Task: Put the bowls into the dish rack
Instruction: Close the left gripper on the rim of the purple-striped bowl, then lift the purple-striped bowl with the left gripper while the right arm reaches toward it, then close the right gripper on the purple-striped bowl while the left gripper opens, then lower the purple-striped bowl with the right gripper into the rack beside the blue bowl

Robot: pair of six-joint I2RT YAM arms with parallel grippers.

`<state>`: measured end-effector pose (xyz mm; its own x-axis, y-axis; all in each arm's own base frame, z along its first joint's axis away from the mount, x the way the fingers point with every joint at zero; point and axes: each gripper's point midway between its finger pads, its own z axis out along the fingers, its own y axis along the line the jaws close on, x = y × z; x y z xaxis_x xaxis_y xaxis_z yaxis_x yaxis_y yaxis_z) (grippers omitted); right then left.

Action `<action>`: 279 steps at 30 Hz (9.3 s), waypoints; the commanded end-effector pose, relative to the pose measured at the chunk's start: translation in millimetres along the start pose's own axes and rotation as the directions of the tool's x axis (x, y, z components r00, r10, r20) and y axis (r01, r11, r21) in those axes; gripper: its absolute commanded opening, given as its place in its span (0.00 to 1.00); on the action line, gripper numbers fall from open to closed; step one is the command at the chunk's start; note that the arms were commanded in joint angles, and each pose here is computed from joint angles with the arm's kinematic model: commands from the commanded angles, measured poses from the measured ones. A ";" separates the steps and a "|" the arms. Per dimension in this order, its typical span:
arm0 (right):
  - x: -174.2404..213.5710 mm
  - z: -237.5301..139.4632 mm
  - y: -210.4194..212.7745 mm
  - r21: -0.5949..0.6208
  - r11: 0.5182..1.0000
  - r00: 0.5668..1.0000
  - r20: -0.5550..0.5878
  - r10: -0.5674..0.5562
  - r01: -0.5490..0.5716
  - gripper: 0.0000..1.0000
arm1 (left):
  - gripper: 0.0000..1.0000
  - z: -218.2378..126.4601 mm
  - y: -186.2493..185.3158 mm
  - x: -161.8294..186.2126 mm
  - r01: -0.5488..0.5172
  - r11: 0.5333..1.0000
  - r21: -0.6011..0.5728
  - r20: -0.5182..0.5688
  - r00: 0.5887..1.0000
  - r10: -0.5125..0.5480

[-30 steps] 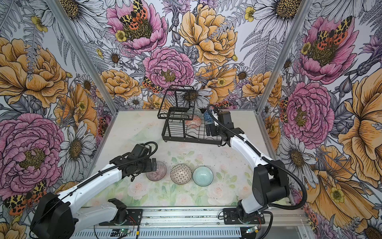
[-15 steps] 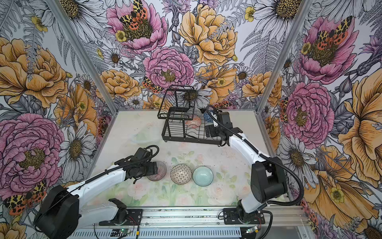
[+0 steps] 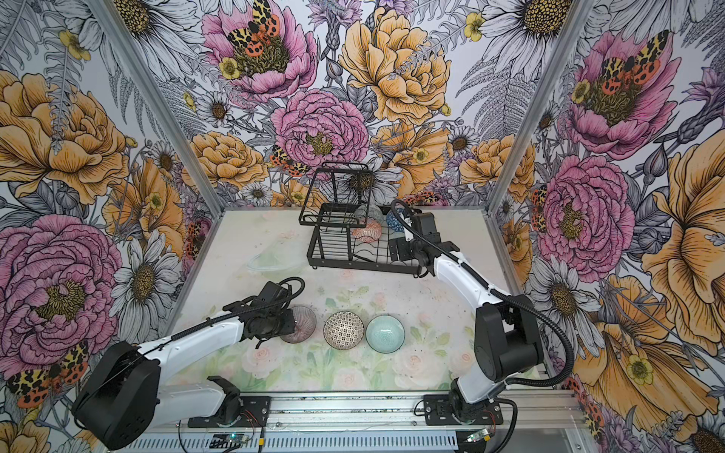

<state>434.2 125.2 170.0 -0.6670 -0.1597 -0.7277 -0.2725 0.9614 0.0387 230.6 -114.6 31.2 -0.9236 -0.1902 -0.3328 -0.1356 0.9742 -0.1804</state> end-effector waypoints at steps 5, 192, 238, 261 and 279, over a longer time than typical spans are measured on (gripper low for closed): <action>-14.0 -6.8 1.6 -0.016 1.000 0.999 0.037 0.019 -0.018 0.99 | 0.09 -5.1 -6.6 -8.3 -0.018 0.999 0.033 0.027 0.999 0.017; -80.7 31.5 -53.3 0.563 0.602 0.637 0.165 -0.753 0.566 0.00 | 0.99 -118.6 -200.3 -159.1 -0.622 0.766 0.164 0.433 0.743 0.510; -86.6 109.6 -62.3 0.664 0.217 0.324 -0.041 -0.945 0.716 0.00 | 0.99 -110.0 -190.6 -166.3 -0.619 0.769 0.157 0.411 0.750 0.519; -61.3 127.1 -55.4 0.609 0.218 0.315 -0.056 -0.947 0.763 0.00 | 0.99 -110.8 -188.9 -164.9 -0.618 0.770 0.155 0.411 0.750 0.519; -60.7 127.4 -51.8 0.594 0.232 0.323 -0.049 -0.945 0.770 0.15 | 0.99 -109.1 -188.4 -162.7 -0.619 0.769 0.158 0.405 0.751 0.521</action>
<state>575.3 110.7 115.6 -0.0024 -0.9757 -0.2192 -0.1917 0.2156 -0.9575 367.2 -255.9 218.3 -0.6296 0.3080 -0.7133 0.5126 0.8546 -0.0834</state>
